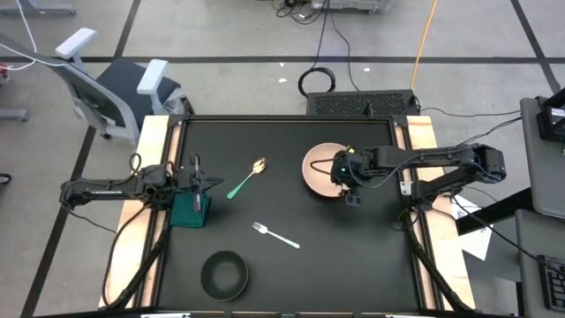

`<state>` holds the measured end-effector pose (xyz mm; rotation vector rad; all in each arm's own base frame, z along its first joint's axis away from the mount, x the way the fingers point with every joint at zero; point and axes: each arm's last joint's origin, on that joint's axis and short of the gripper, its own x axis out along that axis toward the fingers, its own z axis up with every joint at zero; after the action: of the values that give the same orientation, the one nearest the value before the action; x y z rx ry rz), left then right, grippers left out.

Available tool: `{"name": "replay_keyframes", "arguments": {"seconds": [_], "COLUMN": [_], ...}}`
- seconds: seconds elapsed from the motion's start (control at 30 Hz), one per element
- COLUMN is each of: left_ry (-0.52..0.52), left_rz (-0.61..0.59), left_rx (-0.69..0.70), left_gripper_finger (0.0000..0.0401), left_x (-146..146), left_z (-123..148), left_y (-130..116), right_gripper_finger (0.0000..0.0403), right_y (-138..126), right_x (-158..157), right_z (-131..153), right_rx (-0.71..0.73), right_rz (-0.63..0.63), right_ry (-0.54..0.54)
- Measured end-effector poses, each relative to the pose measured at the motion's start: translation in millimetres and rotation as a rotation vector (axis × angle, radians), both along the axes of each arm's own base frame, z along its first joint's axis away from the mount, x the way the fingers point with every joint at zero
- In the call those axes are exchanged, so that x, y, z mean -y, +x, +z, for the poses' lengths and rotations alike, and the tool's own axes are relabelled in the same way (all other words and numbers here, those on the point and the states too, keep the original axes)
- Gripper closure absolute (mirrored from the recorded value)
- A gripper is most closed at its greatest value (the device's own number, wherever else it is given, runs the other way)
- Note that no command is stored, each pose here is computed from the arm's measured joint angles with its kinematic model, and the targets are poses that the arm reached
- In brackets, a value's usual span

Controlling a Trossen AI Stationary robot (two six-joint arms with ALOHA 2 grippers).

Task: Set table place
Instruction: Move the brown plate to the center of the table

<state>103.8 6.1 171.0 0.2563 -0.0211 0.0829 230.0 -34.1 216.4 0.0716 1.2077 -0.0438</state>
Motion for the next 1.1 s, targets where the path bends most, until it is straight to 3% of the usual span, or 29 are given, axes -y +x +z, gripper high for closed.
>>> {"name": "replay_keyframes", "arguments": {"seconds": [0.47,0.6,1.1], "left_ry": [-0.009,-0.011,-0.011], "left_rz": [0.0,0.0,0.0], "left_rx": [0.001,0.001,0.001], "left_gripper_finger": [0.0386,0.0386,0.0386], "left_x": [0,0,0], "left_z": [0,0,0], "left_y": [0,0,0], "right_gripper_finger": [0.0159,0.0159,0.0161], "right_y": [7,10,32], "right_x": [-18,-19,-18], "right_z": [-1,-12,-54], "right_rx": [0.028,-0.023,-0.099], "right_rz": [0.009,0.002,0.048], "right_ry": [0.016,-0.054,-0.067]}}
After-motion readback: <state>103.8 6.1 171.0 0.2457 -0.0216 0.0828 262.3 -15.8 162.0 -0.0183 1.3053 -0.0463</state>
